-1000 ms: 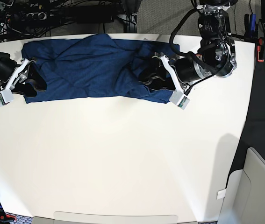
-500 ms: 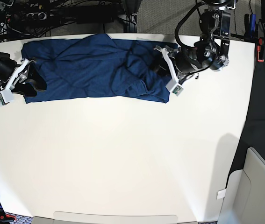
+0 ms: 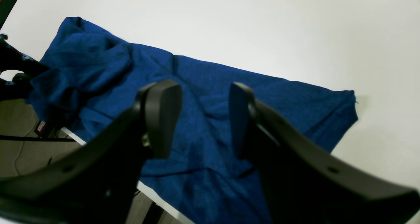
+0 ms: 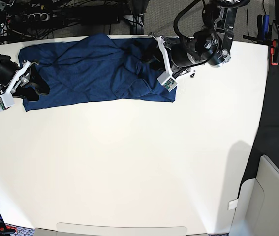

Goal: Fold the T-shirt properly
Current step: 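Carry the left gripper's end toward the right gripper, folding the shirt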

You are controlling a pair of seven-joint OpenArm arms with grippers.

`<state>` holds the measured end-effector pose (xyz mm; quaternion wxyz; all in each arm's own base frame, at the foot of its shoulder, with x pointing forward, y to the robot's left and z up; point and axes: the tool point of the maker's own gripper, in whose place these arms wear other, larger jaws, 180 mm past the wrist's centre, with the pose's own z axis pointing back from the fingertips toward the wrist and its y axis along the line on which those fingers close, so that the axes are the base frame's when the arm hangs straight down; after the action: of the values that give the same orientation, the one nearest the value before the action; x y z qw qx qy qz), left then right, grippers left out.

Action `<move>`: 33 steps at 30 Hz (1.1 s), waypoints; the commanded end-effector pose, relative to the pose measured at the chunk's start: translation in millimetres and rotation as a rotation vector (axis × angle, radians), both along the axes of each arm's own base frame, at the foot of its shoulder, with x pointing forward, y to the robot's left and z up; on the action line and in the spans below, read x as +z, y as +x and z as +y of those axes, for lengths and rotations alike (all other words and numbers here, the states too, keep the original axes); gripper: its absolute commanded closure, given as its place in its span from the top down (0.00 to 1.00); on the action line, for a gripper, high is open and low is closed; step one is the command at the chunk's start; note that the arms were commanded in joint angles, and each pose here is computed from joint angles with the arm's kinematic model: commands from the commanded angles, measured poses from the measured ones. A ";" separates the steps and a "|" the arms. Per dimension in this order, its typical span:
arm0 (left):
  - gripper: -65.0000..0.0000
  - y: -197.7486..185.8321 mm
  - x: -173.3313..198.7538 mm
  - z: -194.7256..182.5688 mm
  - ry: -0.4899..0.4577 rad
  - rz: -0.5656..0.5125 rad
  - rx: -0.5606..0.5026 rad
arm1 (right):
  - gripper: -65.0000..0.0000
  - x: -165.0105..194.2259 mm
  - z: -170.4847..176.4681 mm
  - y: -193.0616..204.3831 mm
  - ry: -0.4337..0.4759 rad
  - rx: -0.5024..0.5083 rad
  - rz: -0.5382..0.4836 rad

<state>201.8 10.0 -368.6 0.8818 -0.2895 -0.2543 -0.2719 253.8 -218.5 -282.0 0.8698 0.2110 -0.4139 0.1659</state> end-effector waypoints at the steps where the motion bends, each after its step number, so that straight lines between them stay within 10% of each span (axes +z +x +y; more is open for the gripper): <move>1: 0.32 5.4 10.7 -3.9 -0.031 -0.036 -0.002 | 0.39 14.2 -0.9 5.8 0.000 0.010 -0.050; 12: 0.32 -16.5 31.4 -80.9 -0.191 -0.016 -0.101 | 0.39 12.1 2.6 6.4 0.014 0.005 -0.051; 24: 0.32 37.0 9.7 -20.0 0.023 -0.116 -0.037 | 0.39 13.1 1.7 6.6 0.011 0.003 -0.053; 33: 0.32 35.7 13.1 -57.0 -0.051 -0.114 -0.072 | 0.39 13.2 2.3 6.9 0.014 0.003 -0.055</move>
<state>228.8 -39.8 -371.1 0.8612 -0.2923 -0.2754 -0.3115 255.2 -216.0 -283.1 0.8688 0.2128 -0.4168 0.1616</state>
